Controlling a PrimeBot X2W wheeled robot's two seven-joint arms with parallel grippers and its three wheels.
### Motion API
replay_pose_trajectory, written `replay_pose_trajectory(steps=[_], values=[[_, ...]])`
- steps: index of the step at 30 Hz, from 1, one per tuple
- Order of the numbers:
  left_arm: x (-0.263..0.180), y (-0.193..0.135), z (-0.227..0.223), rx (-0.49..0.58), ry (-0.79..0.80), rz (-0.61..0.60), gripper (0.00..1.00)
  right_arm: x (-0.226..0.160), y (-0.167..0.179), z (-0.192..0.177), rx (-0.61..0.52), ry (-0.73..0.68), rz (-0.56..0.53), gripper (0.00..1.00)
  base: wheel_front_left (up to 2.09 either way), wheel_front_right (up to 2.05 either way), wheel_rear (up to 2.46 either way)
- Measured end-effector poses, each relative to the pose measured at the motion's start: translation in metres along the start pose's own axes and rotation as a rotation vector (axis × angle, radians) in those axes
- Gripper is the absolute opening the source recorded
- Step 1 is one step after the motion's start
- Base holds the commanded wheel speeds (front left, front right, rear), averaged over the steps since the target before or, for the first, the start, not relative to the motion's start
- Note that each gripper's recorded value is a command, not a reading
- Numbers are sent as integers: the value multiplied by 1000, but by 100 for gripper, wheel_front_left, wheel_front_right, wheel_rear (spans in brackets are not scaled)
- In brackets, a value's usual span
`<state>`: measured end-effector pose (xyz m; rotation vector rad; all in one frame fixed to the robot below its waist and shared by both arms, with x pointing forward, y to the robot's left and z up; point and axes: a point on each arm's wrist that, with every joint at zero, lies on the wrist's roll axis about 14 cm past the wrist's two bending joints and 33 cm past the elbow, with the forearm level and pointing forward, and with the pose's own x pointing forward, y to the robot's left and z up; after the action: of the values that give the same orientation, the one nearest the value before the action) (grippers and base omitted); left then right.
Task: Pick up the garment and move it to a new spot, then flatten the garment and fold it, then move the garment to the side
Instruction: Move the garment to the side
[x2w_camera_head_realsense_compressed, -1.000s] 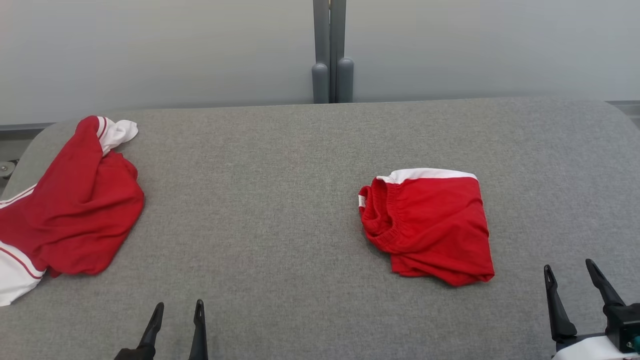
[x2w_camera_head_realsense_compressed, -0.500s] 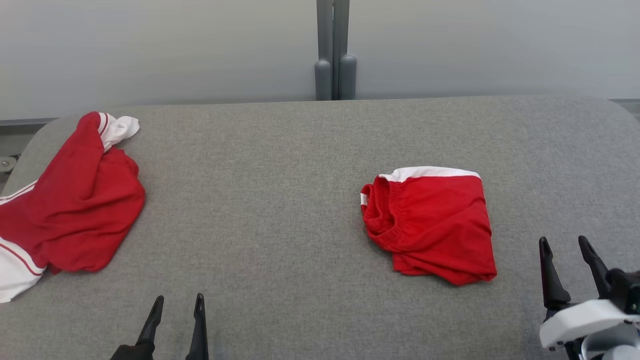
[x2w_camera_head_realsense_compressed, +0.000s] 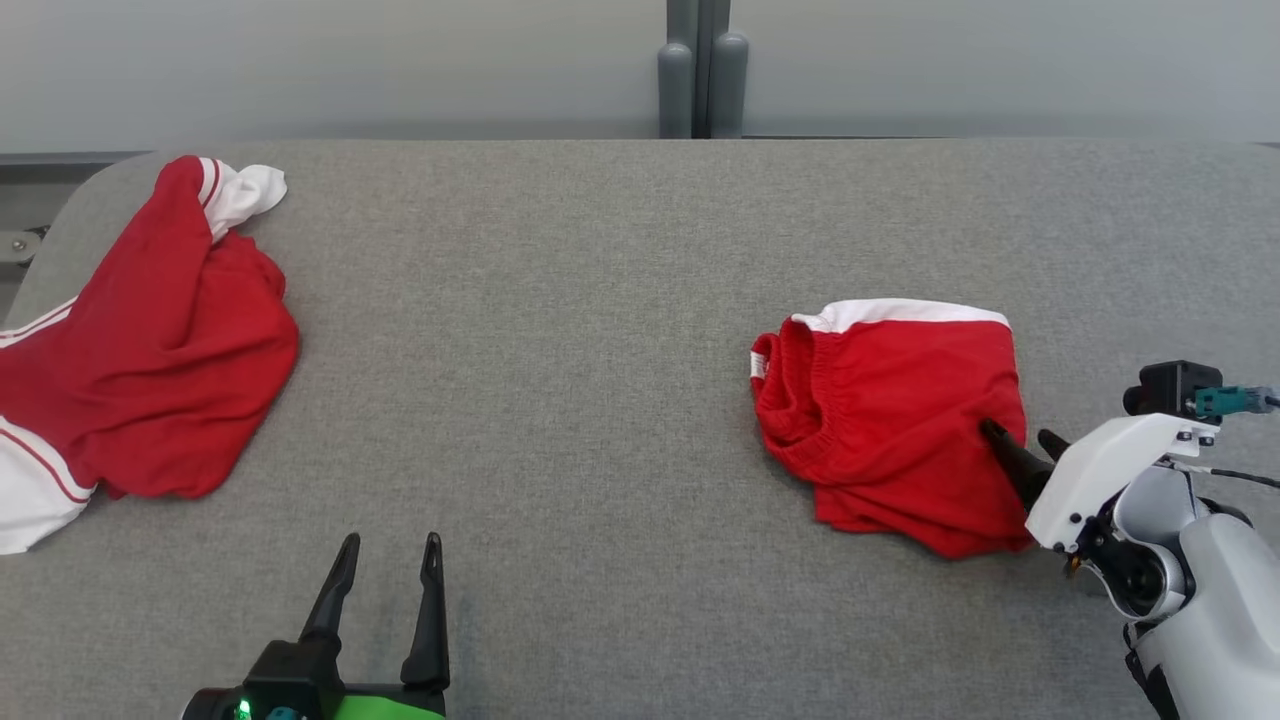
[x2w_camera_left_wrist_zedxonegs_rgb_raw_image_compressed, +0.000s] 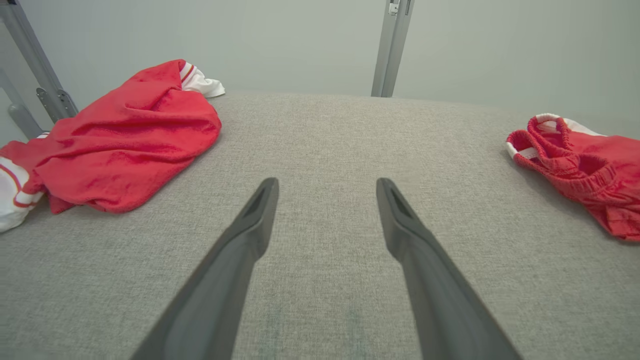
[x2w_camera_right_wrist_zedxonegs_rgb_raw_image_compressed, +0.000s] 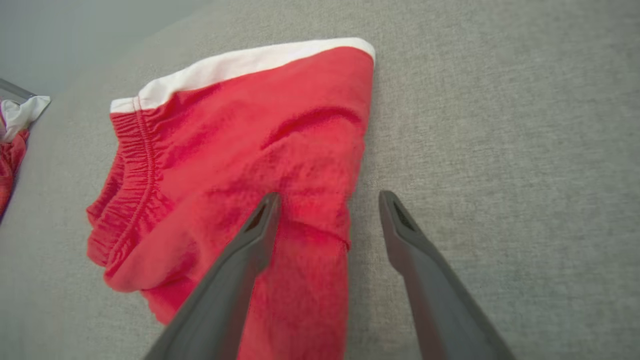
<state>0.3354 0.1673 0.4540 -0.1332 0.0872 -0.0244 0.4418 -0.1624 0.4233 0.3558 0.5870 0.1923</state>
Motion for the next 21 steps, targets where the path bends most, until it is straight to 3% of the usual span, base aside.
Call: replay_pose_trajectory(steps=[6, 7, 8, 14, 21], values=[[3, 0, -3, -1, 10, 10, 100, 19, 13, -12, 112, 69, 43, 100, 0, 0, 0], [3, 0, -3, -1, 10, 10, 100, 19, 13, -12, 112, 69, 43, 38, 0, 0, 0], [4, -1, -2, 0, 8, 8, 100, 21, 10, -14, 130, 78, 38, 0, 0, 0, 0], [14, -10, 3, -8, -8, -17, 100, 24, 6, 1, 136, 73, 41, 0, 0, 0, 0], [46, -38, 20, -2, -66, -109, 100, 18, -33, 47, -32, 29, -61, 0, 0, 0, 0]])
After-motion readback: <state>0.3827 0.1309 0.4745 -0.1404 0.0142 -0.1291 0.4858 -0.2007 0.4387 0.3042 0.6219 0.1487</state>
